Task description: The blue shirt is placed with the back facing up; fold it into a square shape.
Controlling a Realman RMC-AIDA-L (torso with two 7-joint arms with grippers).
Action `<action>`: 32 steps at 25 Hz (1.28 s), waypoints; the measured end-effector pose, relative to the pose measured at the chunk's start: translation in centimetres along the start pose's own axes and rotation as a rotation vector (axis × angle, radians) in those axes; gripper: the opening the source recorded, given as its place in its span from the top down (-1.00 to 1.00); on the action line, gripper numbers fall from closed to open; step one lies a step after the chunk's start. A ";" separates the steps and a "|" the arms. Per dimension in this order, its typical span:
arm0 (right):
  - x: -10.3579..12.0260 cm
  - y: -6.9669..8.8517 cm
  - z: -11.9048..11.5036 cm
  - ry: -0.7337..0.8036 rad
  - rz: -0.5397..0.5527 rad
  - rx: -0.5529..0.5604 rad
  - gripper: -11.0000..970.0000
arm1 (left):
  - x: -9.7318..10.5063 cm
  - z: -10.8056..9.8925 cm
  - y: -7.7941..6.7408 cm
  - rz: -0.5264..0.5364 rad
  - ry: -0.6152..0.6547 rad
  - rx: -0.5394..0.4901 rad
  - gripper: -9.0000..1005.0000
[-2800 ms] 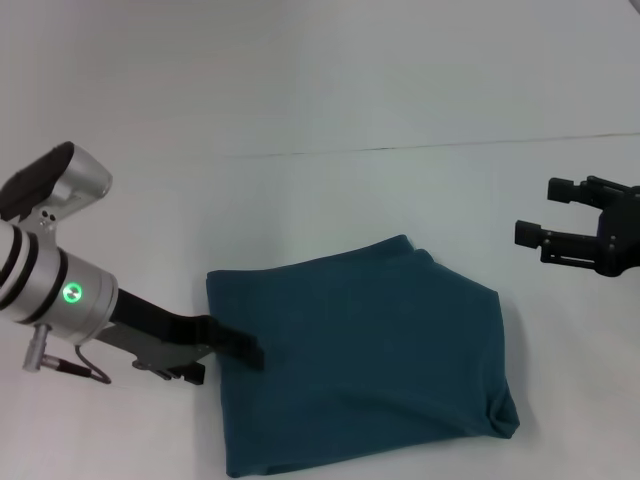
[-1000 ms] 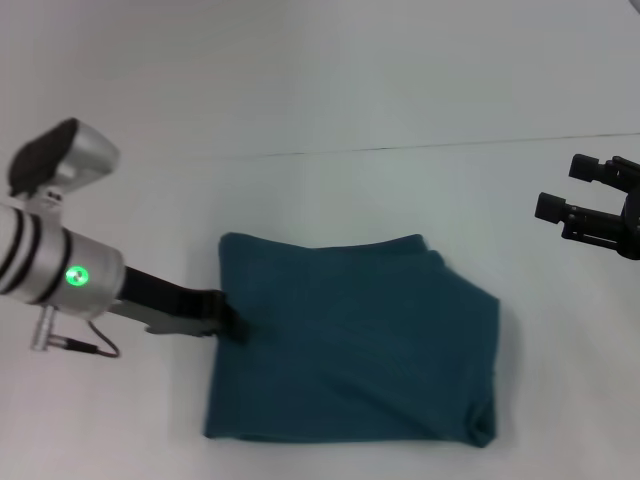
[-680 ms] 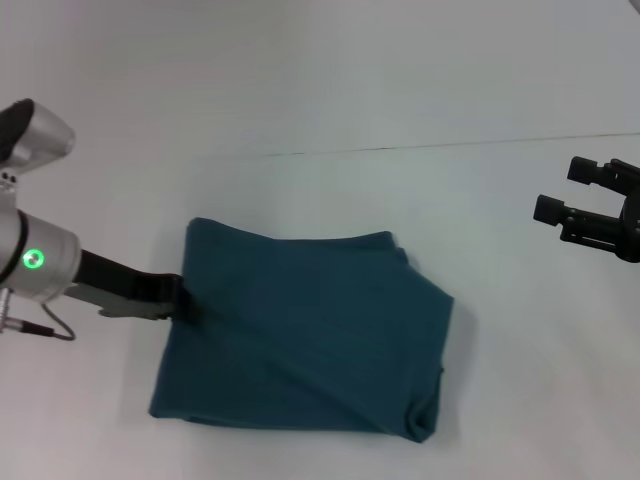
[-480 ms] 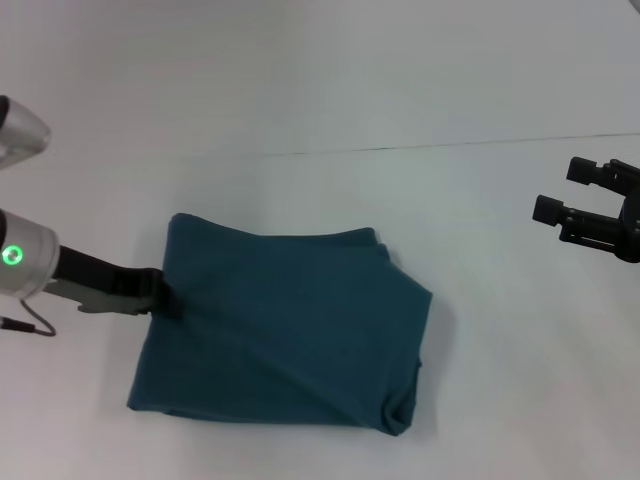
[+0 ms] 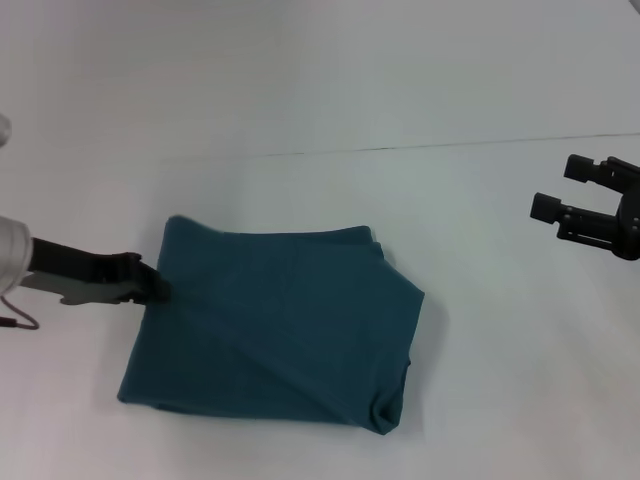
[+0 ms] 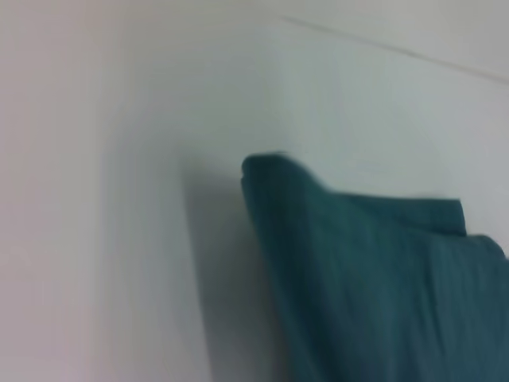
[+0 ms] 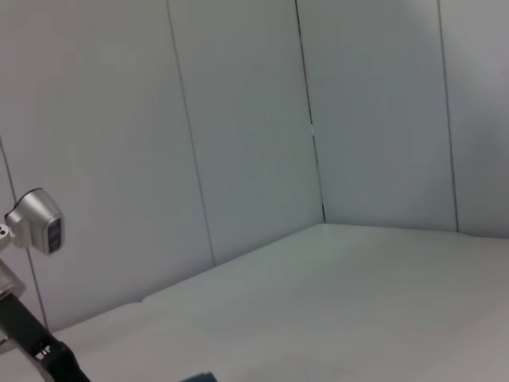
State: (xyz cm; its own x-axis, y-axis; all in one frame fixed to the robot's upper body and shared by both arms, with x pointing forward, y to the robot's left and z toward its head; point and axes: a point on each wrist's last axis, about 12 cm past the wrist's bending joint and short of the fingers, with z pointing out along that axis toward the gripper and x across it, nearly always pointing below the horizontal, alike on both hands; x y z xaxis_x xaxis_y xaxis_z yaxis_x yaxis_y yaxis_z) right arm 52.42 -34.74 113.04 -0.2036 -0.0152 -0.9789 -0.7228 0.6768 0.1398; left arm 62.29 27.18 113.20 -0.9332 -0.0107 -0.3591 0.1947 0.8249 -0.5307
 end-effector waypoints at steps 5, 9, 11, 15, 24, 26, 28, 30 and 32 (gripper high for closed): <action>0.1 0.1 -0.1 0.001 0.003 -0.001 -0.84 | 0.7 -1.0 1.2 -0.016 -0.022 -0.019 0.59; 0.0 0.2 -0.1 0.002 -0.003 -0.017 -0.84 | 1.1 -1.7 1.7 0.020 -0.048 -0.023 0.27; -0.1 0.5 -0.1 0.008 -0.008 -0.045 -0.84 | 2.0 -2.7 1.4 0.121 -0.092 0.061 0.11; -0.7 1.6 -0.3 0.010 -0.035 -0.147 -0.85 | 4.3 -4.8 0.6 0.356 -0.208 0.296 -0.20; -1.3 4.5 1.8 0.318 -0.024 -0.391 -0.88 | 12.0 -6.3 2.0 0.617 -0.459 0.527 -0.73; -1.2 4.8 2.2 0.340 -0.031 -0.419 -0.88 | 13.7 -6.3 2.4 0.654 -0.485 0.526 -0.79; -1.1 5.2 2.4 0.342 -0.036 -0.445 -0.88 | 14.8 -6.2 2.6 0.664 -0.493 0.525 -0.84; -1.0 5.5 2.6 0.344 -0.035 -0.467 -0.88 | 15.4 -6.2 2.9 0.657 -0.480 0.521 -0.90; -0.8 5.8 2.8 0.348 -0.034 -0.490 -0.88 | 15.9 -6.1 3.0 0.650 -0.463 0.519 -0.89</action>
State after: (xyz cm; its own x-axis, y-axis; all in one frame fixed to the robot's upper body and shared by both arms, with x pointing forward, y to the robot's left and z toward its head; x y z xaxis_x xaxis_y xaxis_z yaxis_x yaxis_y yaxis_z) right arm 50.24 -28.70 114.27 -0.3191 -0.3268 -0.8896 -0.9361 0.2552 0.2421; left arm 46.16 32.98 110.59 -0.4048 0.0468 -0.9132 0.8471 0.3951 -0.3553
